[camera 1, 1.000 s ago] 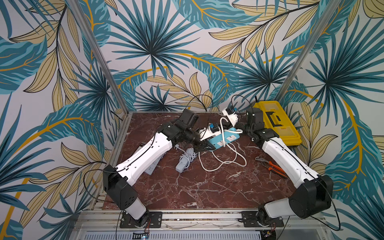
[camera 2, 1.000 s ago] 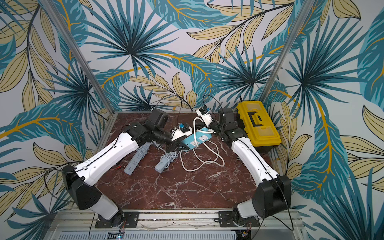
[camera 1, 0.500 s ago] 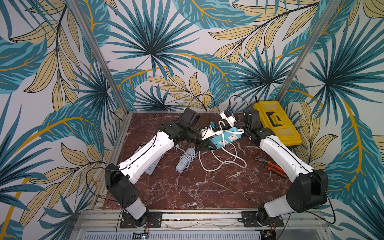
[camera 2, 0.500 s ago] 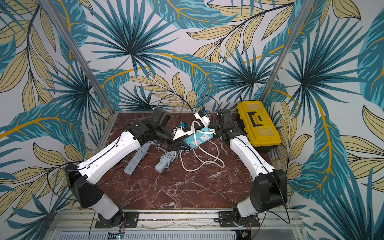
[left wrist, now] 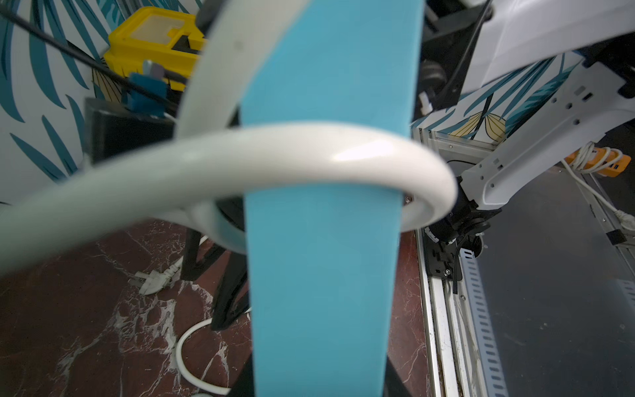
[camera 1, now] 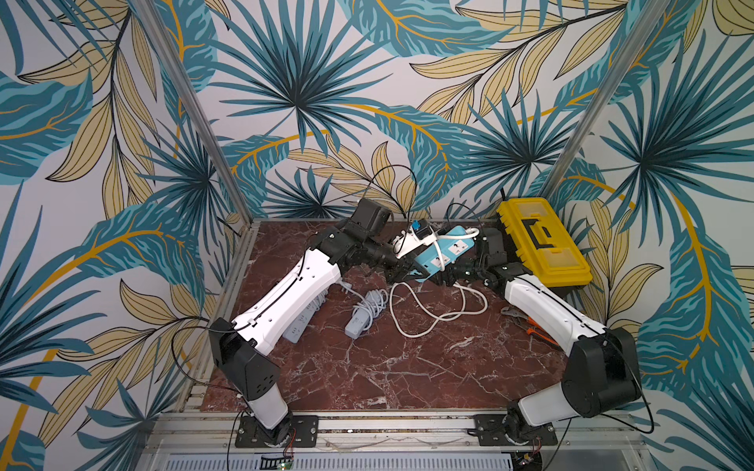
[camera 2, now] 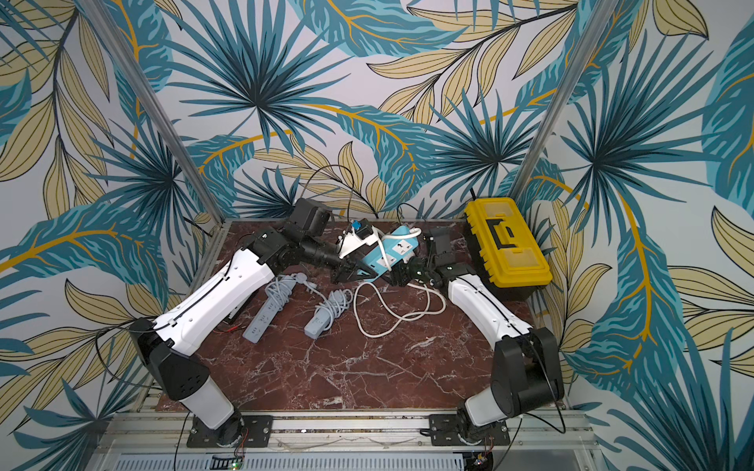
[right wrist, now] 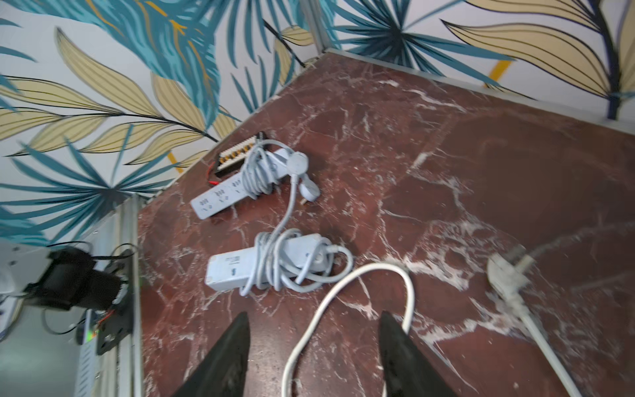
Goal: Wrap the cord around the power strip
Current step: Wrap the power cord around the power strip.
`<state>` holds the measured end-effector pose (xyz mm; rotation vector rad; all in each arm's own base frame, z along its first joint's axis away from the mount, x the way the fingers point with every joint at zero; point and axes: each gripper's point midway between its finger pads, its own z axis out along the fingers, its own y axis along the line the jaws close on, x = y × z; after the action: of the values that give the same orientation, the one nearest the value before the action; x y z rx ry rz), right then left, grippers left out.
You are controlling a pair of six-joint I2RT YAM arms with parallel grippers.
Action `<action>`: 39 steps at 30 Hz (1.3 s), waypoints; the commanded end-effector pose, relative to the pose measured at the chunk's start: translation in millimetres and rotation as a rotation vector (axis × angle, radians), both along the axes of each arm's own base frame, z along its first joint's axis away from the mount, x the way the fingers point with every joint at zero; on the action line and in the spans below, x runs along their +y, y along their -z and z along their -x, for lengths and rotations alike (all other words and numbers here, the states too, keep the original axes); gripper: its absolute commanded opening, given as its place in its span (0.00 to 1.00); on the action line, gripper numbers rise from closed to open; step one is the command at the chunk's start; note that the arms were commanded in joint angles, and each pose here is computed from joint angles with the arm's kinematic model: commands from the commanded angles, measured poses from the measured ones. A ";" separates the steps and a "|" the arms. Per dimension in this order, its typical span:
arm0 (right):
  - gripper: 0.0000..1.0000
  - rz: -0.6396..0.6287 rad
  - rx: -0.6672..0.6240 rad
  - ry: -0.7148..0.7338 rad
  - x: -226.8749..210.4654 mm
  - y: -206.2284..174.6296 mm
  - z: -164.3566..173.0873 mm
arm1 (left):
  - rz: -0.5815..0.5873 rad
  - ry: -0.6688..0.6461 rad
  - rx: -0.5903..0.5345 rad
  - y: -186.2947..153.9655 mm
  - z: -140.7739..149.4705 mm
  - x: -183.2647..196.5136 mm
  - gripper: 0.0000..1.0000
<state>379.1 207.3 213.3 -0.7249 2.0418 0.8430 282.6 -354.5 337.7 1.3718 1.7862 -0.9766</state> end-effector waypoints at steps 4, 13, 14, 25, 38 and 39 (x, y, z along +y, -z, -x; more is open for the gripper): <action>0.70 0.121 -0.047 0.265 -47.2 23.3 -28.7 | 0.072 -0.089 0.065 -22.9 -21.9 8.3 0.00; 0.73 0.467 0.053 0.454 -107.5 92.8 -29.3 | 0.087 -0.211 0.104 -30.9 -50.4 26.7 0.00; 0.73 0.492 0.061 0.472 -112.7 96.9 -29.2 | 0.089 -0.229 0.105 -32.5 -54.6 30.2 0.00; 0.25 0.519 0.038 0.556 -125.6 91.3 -24.5 | 0.168 -0.406 0.100 -58.8 -92.1 60.8 0.00; 0.00 0.818 -0.369 0.153 -60.8 -24.1 67.5 | -0.311 -0.821 -0.108 50.4 -191.9 136.2 0.00; 0.00 0.831 -0.405 0.120 -56.9 -37.5 71.0 | -0.377 -0.790 -0.138 64.4 -191.3 130.8 0.00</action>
<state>326.1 161.9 237.6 -0.9088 2.0162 -0.1186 451.3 -241.2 293.8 0.6959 2.1895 -0.4555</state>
